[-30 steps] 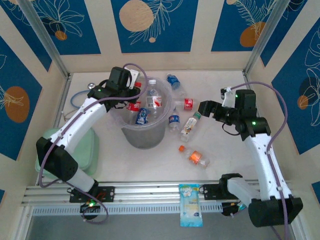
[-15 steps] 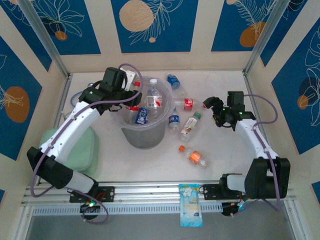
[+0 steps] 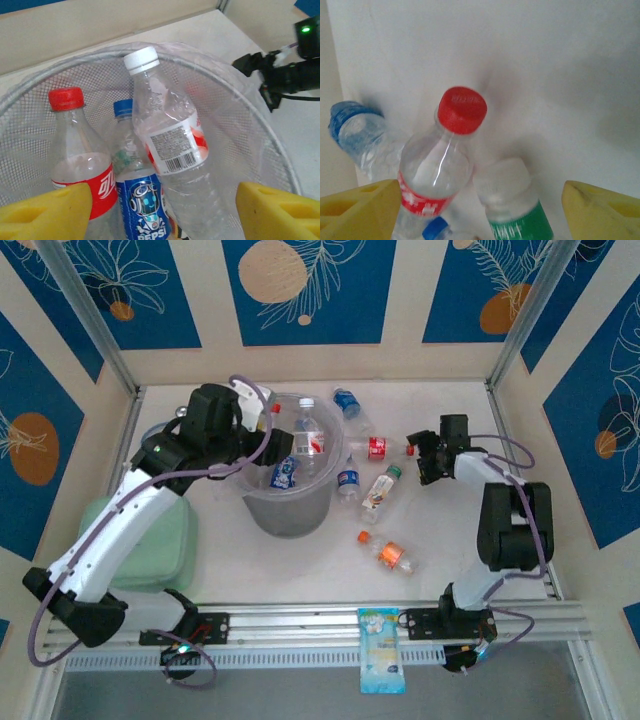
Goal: Put the plastic bottles in the bin
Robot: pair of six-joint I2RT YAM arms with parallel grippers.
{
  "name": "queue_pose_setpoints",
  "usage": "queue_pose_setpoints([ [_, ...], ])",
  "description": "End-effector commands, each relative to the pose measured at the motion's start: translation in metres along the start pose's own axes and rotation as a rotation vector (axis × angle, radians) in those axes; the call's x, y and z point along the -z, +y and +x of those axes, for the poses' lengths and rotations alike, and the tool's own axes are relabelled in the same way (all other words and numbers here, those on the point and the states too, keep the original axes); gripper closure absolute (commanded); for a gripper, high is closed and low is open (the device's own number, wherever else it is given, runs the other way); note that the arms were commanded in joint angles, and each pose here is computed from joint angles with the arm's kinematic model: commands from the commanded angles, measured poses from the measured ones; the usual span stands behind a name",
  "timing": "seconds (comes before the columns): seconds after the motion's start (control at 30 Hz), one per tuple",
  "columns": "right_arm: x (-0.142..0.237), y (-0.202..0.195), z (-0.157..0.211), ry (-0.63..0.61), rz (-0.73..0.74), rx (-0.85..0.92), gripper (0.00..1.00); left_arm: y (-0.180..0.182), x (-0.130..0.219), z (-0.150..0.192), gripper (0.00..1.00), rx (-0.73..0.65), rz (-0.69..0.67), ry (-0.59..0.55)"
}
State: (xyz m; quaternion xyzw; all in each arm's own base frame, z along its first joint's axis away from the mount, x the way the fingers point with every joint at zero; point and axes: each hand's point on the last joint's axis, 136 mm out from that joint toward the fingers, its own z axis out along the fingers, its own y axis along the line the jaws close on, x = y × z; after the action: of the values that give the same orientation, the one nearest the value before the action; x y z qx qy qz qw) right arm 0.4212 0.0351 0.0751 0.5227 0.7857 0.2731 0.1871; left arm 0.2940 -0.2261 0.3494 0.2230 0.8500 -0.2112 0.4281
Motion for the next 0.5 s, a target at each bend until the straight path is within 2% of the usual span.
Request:
queue_pose_setpoints([
  [0.0, -0.010, 0.012, -0.008, 0.003, -0.020, -0.035, 0.17, -0.021, -0.001, 0.005, 0.25, 0.041, 0.104, -0.002],
  [0.37, -0.047, 0.015, -0.012, 0.032, 0.035, -0.047, 0.14, -0.023, 0.001, 0.017, 0.25, 0.083, 0.114, -0.024],
  [0.47, -0.052, 0.015, -0.010, 0.038, 0.035, -0.055, 0.16, -0.021, 0.004, 0.022, 0.25, 0.085, 0.104, -0.011],
])
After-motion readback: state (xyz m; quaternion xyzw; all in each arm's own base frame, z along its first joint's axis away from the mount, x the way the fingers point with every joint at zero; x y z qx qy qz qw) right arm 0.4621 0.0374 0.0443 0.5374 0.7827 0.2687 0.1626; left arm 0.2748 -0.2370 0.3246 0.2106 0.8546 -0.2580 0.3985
